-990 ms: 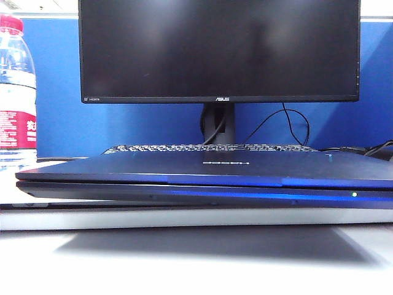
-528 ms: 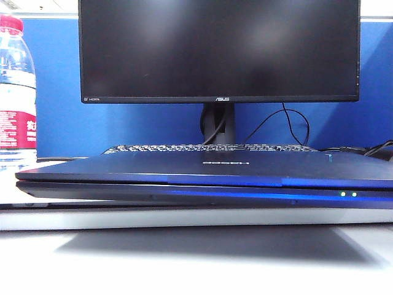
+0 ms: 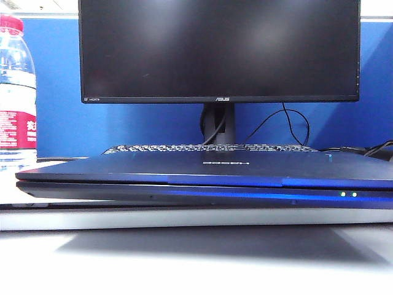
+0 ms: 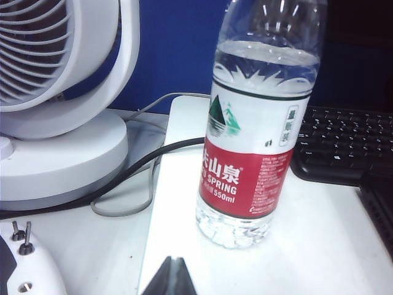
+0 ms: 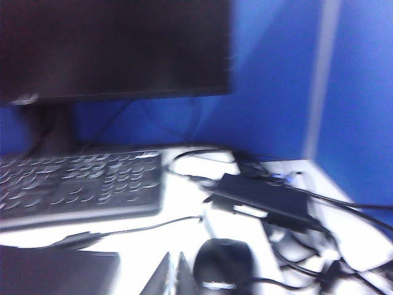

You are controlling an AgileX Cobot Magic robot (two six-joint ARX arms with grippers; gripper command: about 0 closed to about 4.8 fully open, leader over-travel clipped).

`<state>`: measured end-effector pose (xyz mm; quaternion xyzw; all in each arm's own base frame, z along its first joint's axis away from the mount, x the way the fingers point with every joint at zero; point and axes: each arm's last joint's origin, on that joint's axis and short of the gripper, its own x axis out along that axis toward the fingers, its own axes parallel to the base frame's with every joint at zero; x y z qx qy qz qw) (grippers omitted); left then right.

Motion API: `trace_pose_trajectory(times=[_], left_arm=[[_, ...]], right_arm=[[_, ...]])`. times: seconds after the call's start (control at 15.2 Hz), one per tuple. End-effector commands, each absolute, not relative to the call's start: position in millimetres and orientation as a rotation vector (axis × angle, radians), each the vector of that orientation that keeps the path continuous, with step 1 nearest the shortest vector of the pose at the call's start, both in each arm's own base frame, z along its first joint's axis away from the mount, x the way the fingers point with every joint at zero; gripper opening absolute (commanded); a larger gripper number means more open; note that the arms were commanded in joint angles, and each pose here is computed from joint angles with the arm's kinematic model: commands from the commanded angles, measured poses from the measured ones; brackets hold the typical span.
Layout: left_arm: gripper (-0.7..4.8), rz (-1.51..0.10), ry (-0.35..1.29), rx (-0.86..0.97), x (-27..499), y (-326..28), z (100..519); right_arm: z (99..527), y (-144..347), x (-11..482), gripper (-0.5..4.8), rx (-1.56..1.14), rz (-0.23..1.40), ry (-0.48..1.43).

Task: Close the lid of the black laptop.

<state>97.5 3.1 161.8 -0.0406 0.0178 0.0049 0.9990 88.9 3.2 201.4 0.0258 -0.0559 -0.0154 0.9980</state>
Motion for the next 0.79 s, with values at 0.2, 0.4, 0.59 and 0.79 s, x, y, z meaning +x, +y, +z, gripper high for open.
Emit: trace_pose_trajectory(times=[0.2,0.4,0.59,0.79], left_arm=[[-0.03,0.012,0.024,-0.081,97.4,3.1,162.9],[-0.03,0.012,0.024,-0.081,97.4,3.1,162.9],[-0.03,0.012,0.024,-0.081,97.4,3.1,162.9],[-0.03,0.012,0.024,-0.081,97.4,3.1,162.9]], right_arm=[[196.4,-6.3,90.5,-0.06,0.062,-0.136,-0.121],[180.9,-6.8,94.5,-0.06,0.132,-0.138,-0.084],[174.9,-2.3,96.1,-0.06,0.164,-0.063,-0.063],[173.6,1.9,96.4,-0.06,0.15,-0.019,-0.055]])
